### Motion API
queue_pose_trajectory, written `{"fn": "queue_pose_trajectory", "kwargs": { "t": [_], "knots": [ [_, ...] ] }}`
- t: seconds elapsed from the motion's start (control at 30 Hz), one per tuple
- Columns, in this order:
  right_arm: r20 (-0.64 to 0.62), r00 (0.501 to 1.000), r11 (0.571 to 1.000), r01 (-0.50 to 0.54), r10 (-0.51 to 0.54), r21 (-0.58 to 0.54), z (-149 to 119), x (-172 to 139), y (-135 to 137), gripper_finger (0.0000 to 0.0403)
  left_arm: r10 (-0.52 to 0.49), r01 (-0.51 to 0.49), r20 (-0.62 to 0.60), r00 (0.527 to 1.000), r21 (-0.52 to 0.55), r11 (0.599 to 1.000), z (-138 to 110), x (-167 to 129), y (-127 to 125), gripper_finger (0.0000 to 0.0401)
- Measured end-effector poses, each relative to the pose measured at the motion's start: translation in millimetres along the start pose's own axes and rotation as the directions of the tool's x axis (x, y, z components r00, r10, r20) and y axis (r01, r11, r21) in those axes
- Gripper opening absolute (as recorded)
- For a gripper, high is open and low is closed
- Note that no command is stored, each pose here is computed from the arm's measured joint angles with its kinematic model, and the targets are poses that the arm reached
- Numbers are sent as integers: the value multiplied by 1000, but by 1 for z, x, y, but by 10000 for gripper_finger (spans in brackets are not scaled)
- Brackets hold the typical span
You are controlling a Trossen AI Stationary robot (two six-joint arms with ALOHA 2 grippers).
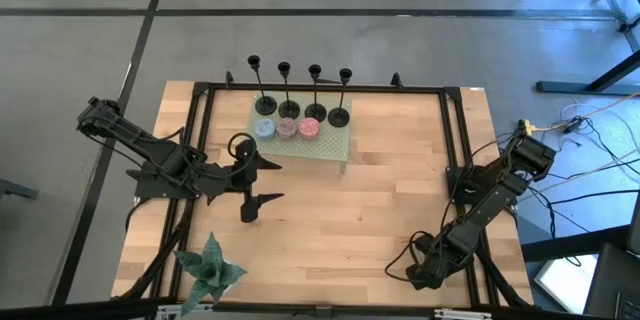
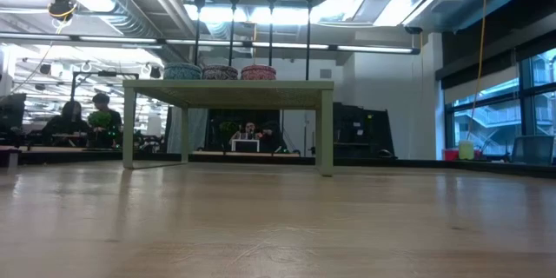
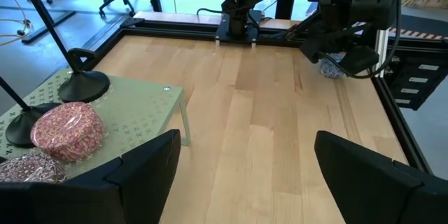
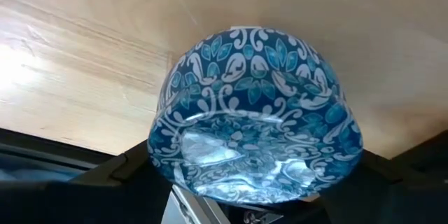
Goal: Pick & Place candle stick holders
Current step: Put the blue candle on the shelf aligned with the other candles
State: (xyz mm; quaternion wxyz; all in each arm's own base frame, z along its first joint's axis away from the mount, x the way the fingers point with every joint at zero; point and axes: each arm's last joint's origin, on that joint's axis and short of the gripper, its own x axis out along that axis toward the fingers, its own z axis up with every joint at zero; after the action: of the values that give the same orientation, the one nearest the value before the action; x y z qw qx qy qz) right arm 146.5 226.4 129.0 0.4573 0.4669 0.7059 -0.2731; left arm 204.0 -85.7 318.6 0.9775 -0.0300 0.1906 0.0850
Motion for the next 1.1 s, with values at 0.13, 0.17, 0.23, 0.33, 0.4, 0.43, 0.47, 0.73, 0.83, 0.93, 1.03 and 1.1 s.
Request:
{"fn": "queue_pose_trajectory", "kwargs": {
  "t": [0.13,0.17,0.23,0.33,0.4,0.43,0.47,0.73,0.83,0.93,1.03,1.1],
  "knots": [
    [32,999,1000,-5,5,2,1,0,-1,298,0,0,0,1000,0,1000,0,0,0,327],
    [48,999,1000,-5,4,4,2,0,-1,298,0,0,0,1000,0,1000,0,0,0,327],
    [78,997,1000,11,-12,10,4,-1,-4,298,0,0,0,1000,0,1000,0,0,0,327],
    [105,993,999,48,-50,22,6,-2,-7,298,1,-1,0,1000,0,1000,0,0,0,327],
    [117,991,998,58,-60,24,7,-2,-9,298,1,-1,0,1000,0,1000,0,0,0,327],
    [126,990,998,54,-57,23,7,-2,-9,298,0,0,0,1000,0,1000,0,0,0,327],
    [139,989,999,47,-49,21,7,-2,-8,298,0,0,0,1000,0,1000,0,0,0,327],
    [240,970,999,44,-46,13,12,-4,-11,298,1,-1,0,1000,10,1000,0,0,0,327],
    [244,969,999,48,-47,-1,12,-4,-11,298,1,-1,0,1000,10,1000,0,0,0,327],
    [253,967,999,48,-42,-19,8,-7,-7,298,1,-1,0,1000,9,1000,0,0,0,327],
    [329,943,998,60,-49,-22,4,-17,-2,298,1,-1,0,1000,9,1000,0,0,0,327],
    [362,931,998,50,-36,-30,-2,-26,3,298,1,-1,0,1000,9,1000,0,0,0,327]
  ]
}}
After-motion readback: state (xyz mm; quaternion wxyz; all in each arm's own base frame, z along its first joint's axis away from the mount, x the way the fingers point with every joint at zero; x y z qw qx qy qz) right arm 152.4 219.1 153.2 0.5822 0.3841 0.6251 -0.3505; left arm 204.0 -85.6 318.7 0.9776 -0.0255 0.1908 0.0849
